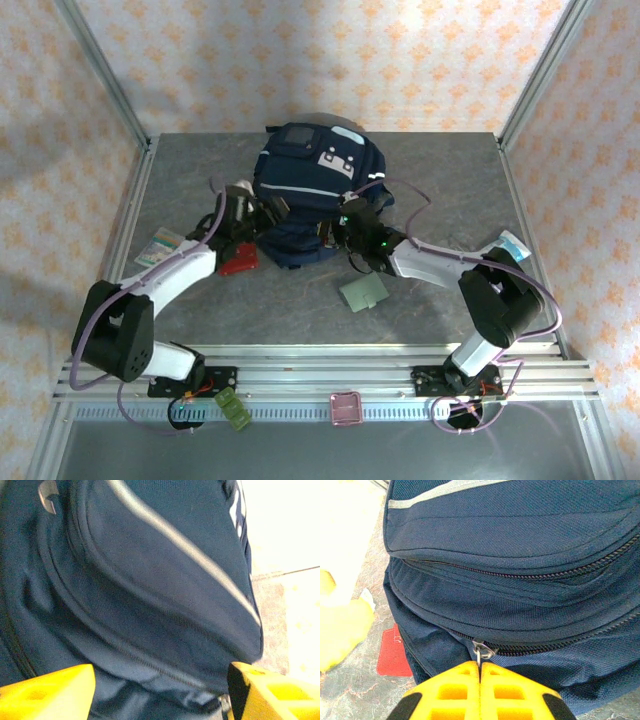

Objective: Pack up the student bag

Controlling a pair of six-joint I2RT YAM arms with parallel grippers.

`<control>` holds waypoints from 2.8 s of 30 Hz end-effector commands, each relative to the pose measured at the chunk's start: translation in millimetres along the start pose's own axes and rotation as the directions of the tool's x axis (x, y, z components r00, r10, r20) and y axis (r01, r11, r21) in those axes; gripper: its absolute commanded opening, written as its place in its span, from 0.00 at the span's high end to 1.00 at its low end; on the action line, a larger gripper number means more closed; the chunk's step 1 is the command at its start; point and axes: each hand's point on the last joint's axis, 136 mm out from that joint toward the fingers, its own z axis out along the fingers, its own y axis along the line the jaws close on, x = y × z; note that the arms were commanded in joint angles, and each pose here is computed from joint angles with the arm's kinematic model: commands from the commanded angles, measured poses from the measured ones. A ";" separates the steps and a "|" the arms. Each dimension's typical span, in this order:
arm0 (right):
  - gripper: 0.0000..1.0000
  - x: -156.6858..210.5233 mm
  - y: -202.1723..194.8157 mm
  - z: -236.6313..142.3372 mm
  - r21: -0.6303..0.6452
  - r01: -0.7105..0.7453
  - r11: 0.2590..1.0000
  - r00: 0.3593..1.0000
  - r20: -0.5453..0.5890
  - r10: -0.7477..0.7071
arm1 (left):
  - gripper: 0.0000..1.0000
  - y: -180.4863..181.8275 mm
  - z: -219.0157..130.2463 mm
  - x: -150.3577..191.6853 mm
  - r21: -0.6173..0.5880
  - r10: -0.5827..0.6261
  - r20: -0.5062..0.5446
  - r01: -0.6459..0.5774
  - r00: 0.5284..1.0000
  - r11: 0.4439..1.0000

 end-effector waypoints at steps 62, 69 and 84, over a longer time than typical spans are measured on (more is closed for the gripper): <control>0.55 -51.7 -56.2 -20.1 -0.060 0.184 0.981 0.983 0.005 -0.184 | 1.00 -1.7 25.7 -55.8 0.069 0.017 -0.030 -0.015 0.999 0.997; 0.45 -29.0 -24.5 9.2 -0.169 0.305 0.937 0.947 -0.054 -0.318 | 1.00 4.7 26.0 -72.5 0.063 0.018 -0.030 -0.016 0.999 0.998; 0.60 8.1 -27.4 54.4 -0.135 0.365 0.921 0.902 -0.193 -0.386 | 1.00 0.3 31.3 -75.0 0.085 -0.007 -0.039 0.010 0.999 0.996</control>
